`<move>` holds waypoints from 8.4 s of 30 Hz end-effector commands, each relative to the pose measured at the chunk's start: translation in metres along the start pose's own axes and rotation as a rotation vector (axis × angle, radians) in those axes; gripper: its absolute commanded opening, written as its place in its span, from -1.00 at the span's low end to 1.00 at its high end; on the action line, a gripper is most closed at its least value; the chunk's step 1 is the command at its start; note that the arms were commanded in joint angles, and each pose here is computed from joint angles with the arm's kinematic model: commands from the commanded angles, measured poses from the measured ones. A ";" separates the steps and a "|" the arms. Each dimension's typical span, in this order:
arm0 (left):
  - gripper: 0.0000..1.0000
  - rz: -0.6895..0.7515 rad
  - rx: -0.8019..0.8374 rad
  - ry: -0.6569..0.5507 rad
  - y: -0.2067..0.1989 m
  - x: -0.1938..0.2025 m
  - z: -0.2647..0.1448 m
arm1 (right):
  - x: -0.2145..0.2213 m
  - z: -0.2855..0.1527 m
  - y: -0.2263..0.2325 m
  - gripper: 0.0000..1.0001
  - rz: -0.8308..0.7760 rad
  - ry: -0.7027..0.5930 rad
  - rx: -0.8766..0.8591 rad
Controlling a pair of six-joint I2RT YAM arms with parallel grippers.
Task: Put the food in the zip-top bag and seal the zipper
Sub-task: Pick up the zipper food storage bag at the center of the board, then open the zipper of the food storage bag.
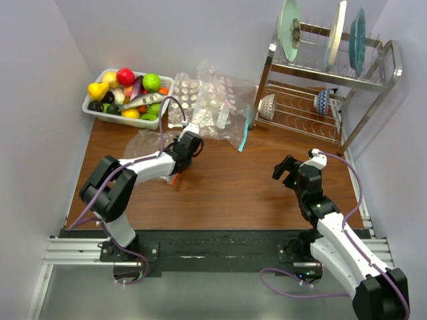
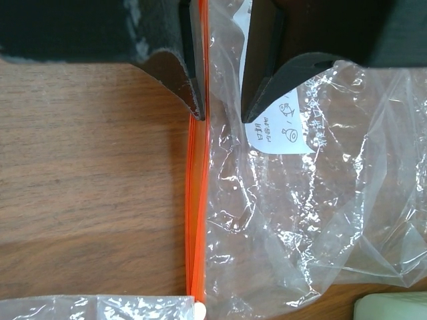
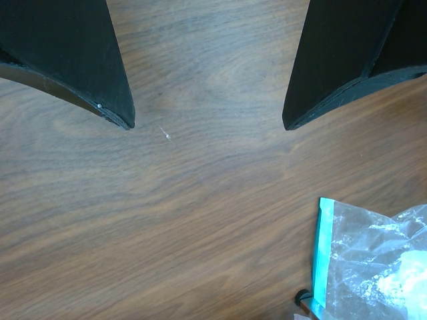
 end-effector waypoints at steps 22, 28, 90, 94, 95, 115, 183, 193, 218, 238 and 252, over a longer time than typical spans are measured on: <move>-1.00 -0.188 0.319 -0.122 -0.003 -0.048 -0.063 | -0.026 -0.002 0.053 0.61 0.024 0.138 -0.491; -1.00 -0.247 0.590 -0.154 -0.013 -0.065 -0.095 | -0.056 -0.009 0.106 0.42 0.020 0.206 -0.746; -1.00 -0.284 0.827 -0.251 -0.009 -0.046 -0.141 | -0.080 0.021 0.238 -0.06 -0.109 0.288 -0.704; -1.00 -0.283 0.827 -0.256 -0.009 -0.049 -0.143 | -0.076 0.023 0.238 -0.12 -0.107 0.296 -0.699; -1.00 -0.282 0.830 -0.256 -0.010 -0.049 -0.143 | -0.075 0.023 0.239 -0.17 -0.109 0.302 -0.699; -1.00 -0.312 0.725 -0.195 -0.002 -0.063 -0.155 | -0.105 -0.010 0.212 -1.00 -0.290 0.264 -0.551; -1.00 -0.503 1.133 0.015 -0.036 -0.043 -0.110 | -0.132 -0.008 0.190 -1.00 -0.642 0.297 -0.270; -1.00 -0.461 0.858 -0.003 -0.011 -0.018 -0.086 | -0.104 0.014 0.206 -0.86 -0.567 0.300 -0.369; -1.00 -0.464 0.825 -0.155 0.005 -0.024 -0.093 | -0.127 0.004 0.245 -1.00 -0.452 0.366 -0.600; -1.00 -0.538 0.897 -0.027 -0.034 -0.004 -0.067 | -0.132 0.023 0.245 -1.00 -0.596 0.351 -0.446; -1.00 -0.520 0.424 -0.033 0.022 0.035 -0.036 | -0.078 0.045 0.255 -1.00 -0.433 0.399 -0.610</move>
Point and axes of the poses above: each gripper's point midway between its finger pads, its own z axis out along the fingers, its own y axis along the line the jaws close on, x = y × z, the point moved 10 cm from there along -z, back along the fingers, and after that the axes turned 12 degrees about -z, right-handed, at the moved point
